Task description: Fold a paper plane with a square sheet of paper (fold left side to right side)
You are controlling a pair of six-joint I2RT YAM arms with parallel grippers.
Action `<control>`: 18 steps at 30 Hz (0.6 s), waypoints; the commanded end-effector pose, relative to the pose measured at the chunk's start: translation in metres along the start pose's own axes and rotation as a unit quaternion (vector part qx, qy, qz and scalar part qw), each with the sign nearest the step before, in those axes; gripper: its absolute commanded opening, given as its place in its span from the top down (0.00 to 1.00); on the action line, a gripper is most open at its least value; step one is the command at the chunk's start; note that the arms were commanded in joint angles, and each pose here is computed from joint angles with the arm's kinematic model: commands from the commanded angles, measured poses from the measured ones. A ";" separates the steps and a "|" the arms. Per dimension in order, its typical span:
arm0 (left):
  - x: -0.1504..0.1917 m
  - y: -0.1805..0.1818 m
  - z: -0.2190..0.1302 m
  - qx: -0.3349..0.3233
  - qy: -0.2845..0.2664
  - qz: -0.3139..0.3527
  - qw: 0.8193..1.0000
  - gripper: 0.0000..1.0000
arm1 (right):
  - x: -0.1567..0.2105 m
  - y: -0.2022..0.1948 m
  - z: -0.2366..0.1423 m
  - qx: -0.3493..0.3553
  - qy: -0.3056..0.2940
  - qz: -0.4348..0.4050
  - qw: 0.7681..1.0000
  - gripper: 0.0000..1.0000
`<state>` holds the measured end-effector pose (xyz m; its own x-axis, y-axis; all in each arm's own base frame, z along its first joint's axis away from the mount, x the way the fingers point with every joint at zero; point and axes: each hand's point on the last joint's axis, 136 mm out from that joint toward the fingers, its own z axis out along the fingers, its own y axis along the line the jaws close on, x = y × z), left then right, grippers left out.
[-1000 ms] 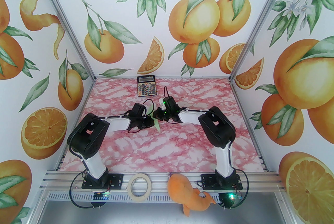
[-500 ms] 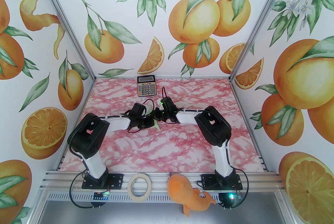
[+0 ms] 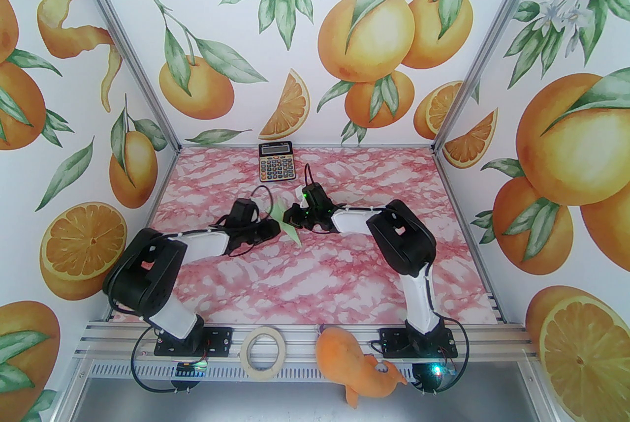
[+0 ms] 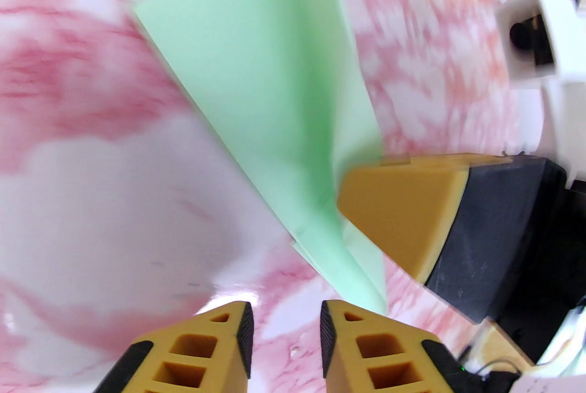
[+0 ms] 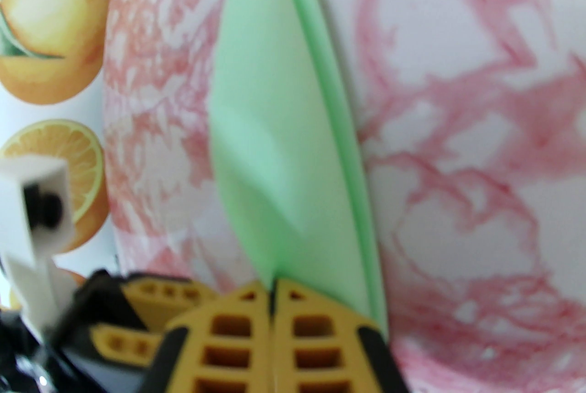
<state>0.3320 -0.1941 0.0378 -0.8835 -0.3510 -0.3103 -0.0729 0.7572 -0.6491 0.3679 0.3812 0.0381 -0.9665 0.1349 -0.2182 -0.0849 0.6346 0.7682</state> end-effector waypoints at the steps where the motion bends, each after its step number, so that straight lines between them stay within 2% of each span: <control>1: -0.017 -0.009 -0.006 0.032 -0.030 -0.009 0.999 0.64 | 0.003 0.002 0.005 0.003 0.005 -0.010 1.000 0.95; 4: -0.022 -0.005 -0.003 0.036 -0.032 -0.021 0.999 0.61 | 0.005 0.003 0.007 0.003 0.008 -0.011 1.000 0.91; 7: -0.023 -0.004 -0.001 0.038 -0.033 -0.027 0.998 0.60 | 0.006 0.002 0.008 0.005 0.012 -0.012 1.000 0.73; 9: -0.026 -0.004 0.000 0.042 -0.036 -0.031 0.998 0.58 | 0.008 0.002 0.009 0.005 0.014 -0.013 1.000 0.68; 18: -0.042 -0.010 0.008 0.052 -0.042 -0.034 0.997 0.57 | 0.010 0.001 0.011 0.009 0.019 -0.016 1.000 0.69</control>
<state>0.3554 -0.1859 0.0362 -0.8521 -0.4402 -0.2831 -0.1232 0.6943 -0.7090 0.3636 0.3856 0.0351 -0.9697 0.1104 -0.2179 -0.0971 0.6442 0.7586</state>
